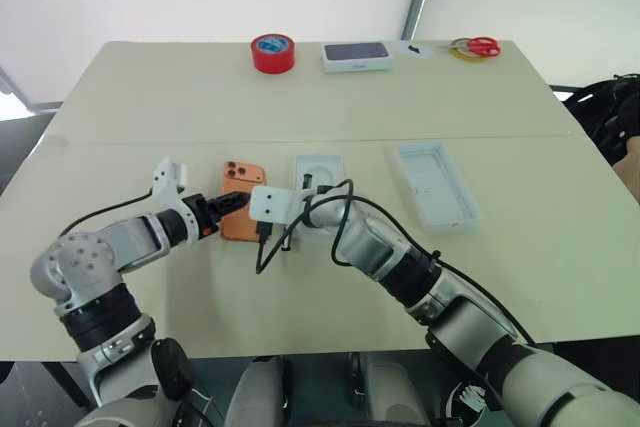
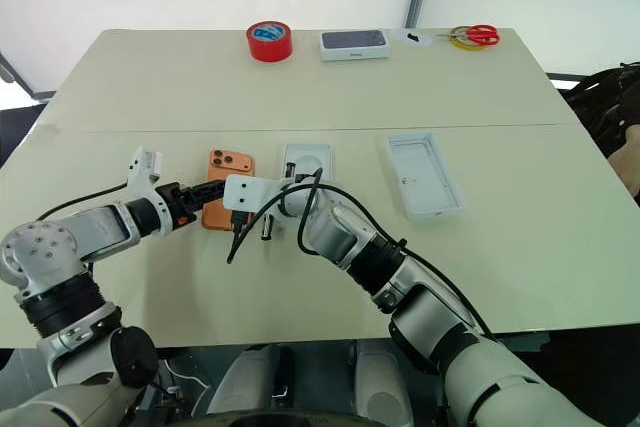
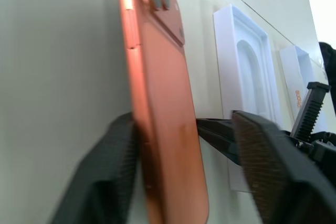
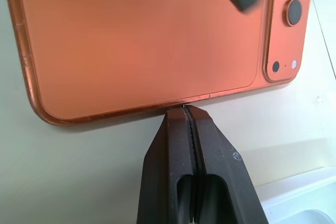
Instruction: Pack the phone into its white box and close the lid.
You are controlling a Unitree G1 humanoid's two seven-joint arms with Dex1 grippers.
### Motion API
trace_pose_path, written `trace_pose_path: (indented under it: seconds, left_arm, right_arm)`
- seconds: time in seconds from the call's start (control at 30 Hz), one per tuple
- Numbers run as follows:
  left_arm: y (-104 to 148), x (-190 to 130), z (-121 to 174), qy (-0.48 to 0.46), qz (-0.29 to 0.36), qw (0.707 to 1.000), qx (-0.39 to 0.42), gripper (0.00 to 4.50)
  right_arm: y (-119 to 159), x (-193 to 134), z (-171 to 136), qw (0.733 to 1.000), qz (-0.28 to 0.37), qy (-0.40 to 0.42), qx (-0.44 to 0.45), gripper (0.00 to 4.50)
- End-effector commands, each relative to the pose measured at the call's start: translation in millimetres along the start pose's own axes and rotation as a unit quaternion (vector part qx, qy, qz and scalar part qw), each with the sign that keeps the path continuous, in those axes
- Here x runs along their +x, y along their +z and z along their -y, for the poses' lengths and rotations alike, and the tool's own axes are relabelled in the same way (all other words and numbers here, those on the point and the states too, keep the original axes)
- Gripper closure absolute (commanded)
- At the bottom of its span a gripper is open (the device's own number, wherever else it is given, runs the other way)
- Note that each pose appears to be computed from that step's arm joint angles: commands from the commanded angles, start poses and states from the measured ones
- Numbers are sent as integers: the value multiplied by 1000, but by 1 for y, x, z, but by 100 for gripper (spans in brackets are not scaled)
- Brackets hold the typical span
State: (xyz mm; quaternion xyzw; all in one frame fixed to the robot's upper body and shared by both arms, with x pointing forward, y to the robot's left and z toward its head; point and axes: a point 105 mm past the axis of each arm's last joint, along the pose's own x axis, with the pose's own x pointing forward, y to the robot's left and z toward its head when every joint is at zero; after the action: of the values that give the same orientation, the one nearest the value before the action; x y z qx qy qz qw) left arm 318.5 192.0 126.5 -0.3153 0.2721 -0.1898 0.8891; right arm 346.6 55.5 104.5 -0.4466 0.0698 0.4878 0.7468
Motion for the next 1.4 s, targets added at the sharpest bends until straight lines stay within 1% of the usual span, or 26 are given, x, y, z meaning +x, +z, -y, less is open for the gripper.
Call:
trace_pose_path:
  seconds: [0.03, 0.2, 0.27, 0.33, 0.37, 0.47, 0.53, 0.67, 0.73, 0.83, 0.9, 0.97, 1.23, 1.4]
  left_arm:
    - [6, -2, 7, -15, 11, 1000, 4, 287]
    - [6, -2, 2, -14, 16, 1000, -21, 287]
    - [6, -1, 2, -18, 18, 999, -29, 346]
    - [6, -1, 3, -22, 22, 999, -38, 426]
    - [8, -1, 4, -31, 29, 998, -47, 448]
    - [19, -2, 13, -71, 64, 992, -83, 448]
    - [27, -3, 19, -105, 92, 984, -115, 448]
    - [33, 3, 38, -145, 111, 974, -137, 448]
    - [27, 13, 51, -161, 95, 973, -139, 448]
    - [9, 33, 71, -169, 49, 976, -132, 448]
    - [-3, 45, 78, -159, 20, 979, -123, 448]
    - [-9, 54, 81, -153, 5, 980, -123, 448]
    - [-19, 75, 88, -152, -32, 980, -127, 448]
    - [-25, 80, 89, -147, -49, 981, -118, 448]
  right_arm:
    - [5, -4, 1, 1000, 9, -3, 1, 450]
    - [8, -17, 17, 999, 19, -29, 10, 450]
    - [8, -26, 26, 999, 25, -44, 14, 450]
    - [8, -35, 34, 998, 33, -58, 22, 450]
    - [9, -44, 40, 996, 44, -67, 26, 450]
    - [10, -72, 53, 992, 84, -83, 46, 450]
    - [5, -91, 59, 989, 107, -85, 62, 450]
    - [-21, -125, 66, 985, 109, -101, 88, 450]
    - [-36, -138, 67, 982, 106, -106, 113, 450]
    - [-60, -153, 66, 980, 82, -115, 139, 450]
    - [-73, -160, 65, 979, 64, -121, 148, 450]
    - [-81, -165, 63, 979, 51, -124, 151, 450]
    - [-99, -180, 58, 978, 17, -133, 157, 450]
    - [-102, -185, 62, 974, 22, -145, 171, 450]
